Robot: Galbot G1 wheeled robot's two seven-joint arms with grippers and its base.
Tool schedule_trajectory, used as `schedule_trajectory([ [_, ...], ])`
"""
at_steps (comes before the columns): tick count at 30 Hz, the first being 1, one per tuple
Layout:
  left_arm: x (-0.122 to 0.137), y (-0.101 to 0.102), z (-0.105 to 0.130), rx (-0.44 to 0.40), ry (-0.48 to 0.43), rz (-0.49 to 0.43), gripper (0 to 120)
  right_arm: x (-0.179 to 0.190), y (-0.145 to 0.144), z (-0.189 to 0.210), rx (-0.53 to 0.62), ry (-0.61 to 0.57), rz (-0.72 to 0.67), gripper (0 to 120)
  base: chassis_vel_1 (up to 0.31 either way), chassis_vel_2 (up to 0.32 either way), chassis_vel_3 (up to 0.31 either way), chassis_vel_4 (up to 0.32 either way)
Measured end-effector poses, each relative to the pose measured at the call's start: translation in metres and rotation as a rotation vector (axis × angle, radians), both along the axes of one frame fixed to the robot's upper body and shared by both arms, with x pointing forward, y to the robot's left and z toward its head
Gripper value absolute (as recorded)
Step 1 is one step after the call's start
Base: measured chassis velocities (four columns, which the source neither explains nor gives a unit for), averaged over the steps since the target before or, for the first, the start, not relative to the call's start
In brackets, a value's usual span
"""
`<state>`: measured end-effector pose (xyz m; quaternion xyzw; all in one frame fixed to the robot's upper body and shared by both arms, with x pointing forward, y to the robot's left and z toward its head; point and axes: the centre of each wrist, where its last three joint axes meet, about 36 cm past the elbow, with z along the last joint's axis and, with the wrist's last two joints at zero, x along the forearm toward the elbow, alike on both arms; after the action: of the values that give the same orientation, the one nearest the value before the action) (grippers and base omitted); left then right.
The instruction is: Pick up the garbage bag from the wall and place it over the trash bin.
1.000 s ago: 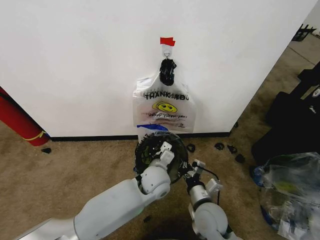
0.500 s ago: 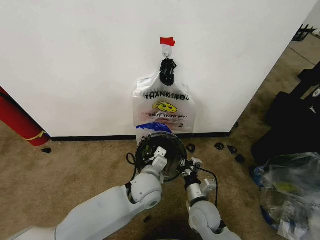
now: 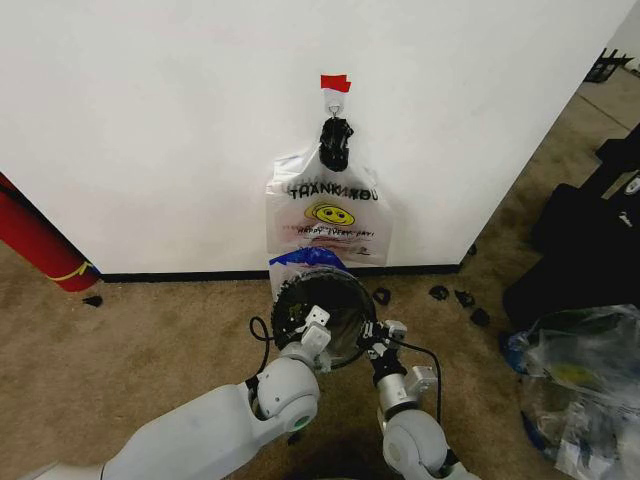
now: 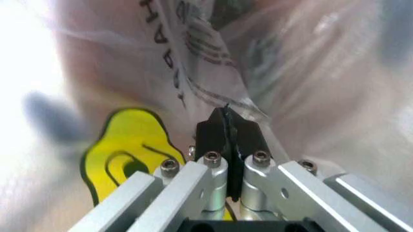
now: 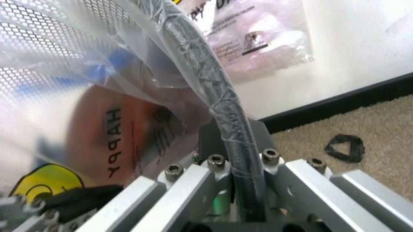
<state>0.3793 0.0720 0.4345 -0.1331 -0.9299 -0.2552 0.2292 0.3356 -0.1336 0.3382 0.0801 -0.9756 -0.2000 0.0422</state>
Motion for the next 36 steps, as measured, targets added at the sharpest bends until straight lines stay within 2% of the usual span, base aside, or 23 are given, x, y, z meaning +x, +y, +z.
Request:
schedule_trajectory([
  [5, -0.008, -0.001, -0.008, 0.006, 0.026, -0.009, 0, -0.001, 0.001, -0.001, 0.003, -0.002, -0.004, 0, 0.0, 0.0, 0.0, 0.0],
  [10, -0.005, 0.0, -0.023, 0.046, 0.03, -0.001, 0, -0.005, 0.005, 0.005, 0.012, -0.013, 0.006, 0, 0.0, 0.0, 0.0, 0.0],
  [17, 0.021, -0.007, -0.029, 0.081, -0.001, 0.023, 0, -0.016, 0.012, 0.017, 0.021, -0.037, 0.032, 0, 0.0, 0.0, 0.0, 0.0],
  [23, 0.046, -0.01, -0.042, 0.143, -0.033, 0.057, 0, -0.03, 0.017, 0.027, 0.047, -0.038, 0.049, 0, 0.0, 0.0, 0.0, 0.0],
  [30, 0.06, -0.009, -0.038, 0.153, -0.058, 0.074, 0, -0.043, 0.016, 0.033, 0.072, -0.02, 0.056, 0, 0.0, 0.0, 0.0, 0.0],
  [36, 0.051, -0.012, -0.026, 0.118, -0.068, 0.053, 0, -0.042, 0.016, 0.031, 0.082, -0.012, 0.05, 0, 0.0, 0.0, 0.0, 0.0],
])
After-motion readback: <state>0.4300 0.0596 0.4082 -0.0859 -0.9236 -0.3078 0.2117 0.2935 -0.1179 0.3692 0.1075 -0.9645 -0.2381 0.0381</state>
